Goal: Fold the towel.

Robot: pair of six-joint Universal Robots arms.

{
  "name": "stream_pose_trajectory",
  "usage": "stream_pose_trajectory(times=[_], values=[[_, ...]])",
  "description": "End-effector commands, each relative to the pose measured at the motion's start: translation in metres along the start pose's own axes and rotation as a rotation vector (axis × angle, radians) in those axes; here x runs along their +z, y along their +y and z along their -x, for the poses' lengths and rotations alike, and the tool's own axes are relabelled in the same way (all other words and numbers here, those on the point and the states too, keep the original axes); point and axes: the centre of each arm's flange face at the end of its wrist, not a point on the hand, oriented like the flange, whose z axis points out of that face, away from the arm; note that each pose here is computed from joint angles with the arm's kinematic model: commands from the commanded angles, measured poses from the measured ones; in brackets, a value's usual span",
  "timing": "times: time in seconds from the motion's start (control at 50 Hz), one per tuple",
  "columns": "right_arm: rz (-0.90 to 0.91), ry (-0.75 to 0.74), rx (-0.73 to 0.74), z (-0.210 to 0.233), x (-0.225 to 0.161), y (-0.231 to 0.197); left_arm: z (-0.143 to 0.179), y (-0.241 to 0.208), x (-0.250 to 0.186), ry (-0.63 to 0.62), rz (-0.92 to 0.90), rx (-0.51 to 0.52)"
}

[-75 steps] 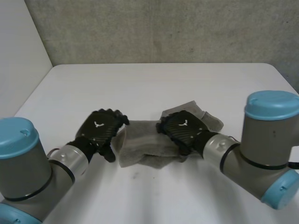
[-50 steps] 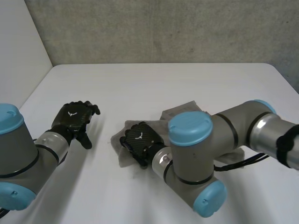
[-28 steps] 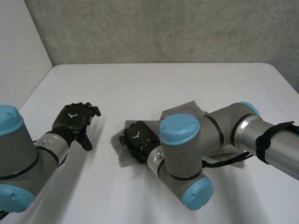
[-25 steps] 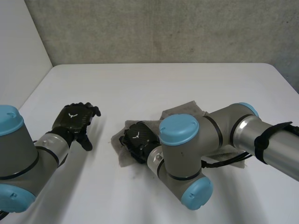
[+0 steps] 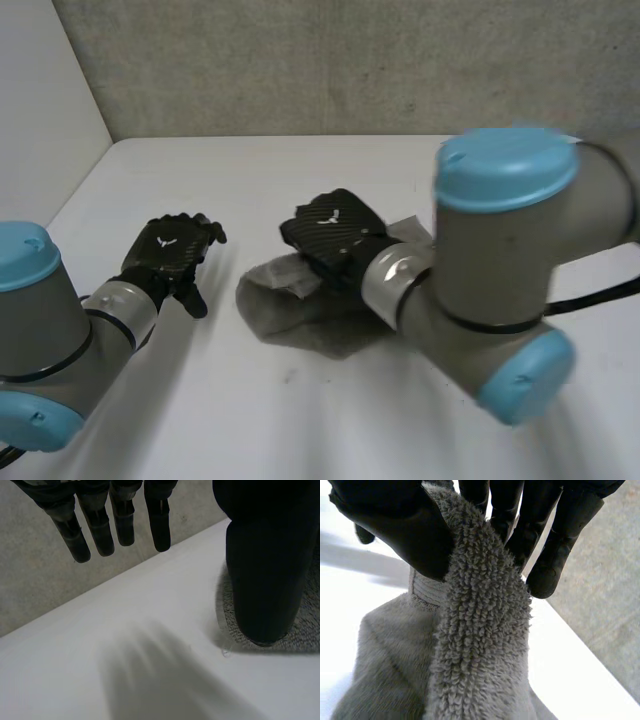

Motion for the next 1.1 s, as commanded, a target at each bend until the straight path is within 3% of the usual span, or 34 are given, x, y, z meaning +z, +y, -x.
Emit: stream_pose_trajectory(times=[0.02,0.22,0.26,0.42,0.72,0.96,1.1], values=[[-0.002,0.011,0.031,-0.032,-0.036,-0.007,-0.009,-0.007,0.007,0.026,-0.028,-0.01],[-0.117,0.089,0.015,-0.066,-0.087,-0.036,-0.038,-0.006,0.011,0.116,-0.023,-0.111],[-0.124,0.119,0.013,-0.072,-0.094,-0.038,-0.055,-0.003,0.005,0.184,-0.013,-0.129],[-0.096,0.159,0.027,-0.082,-0.103,-0.03,-0.07,0.001,0.0,0.276,-0.002,-0.136],[-0.109,0.196,0.029,-0.093,-0.131,-0.034,-0.085,0.011,0.033,0.301,-0.003,-0.143],[-0.108,0.154,0.047,-0.095,-0.136,-0.029,-0.12,0.021,0.046,0.39,0.038,-0.238],[-0.115,0.157,0.041,-0.098,-0.134,-0.031,-0.12,0.013,0.047,0.389,0.045,-0.287]])
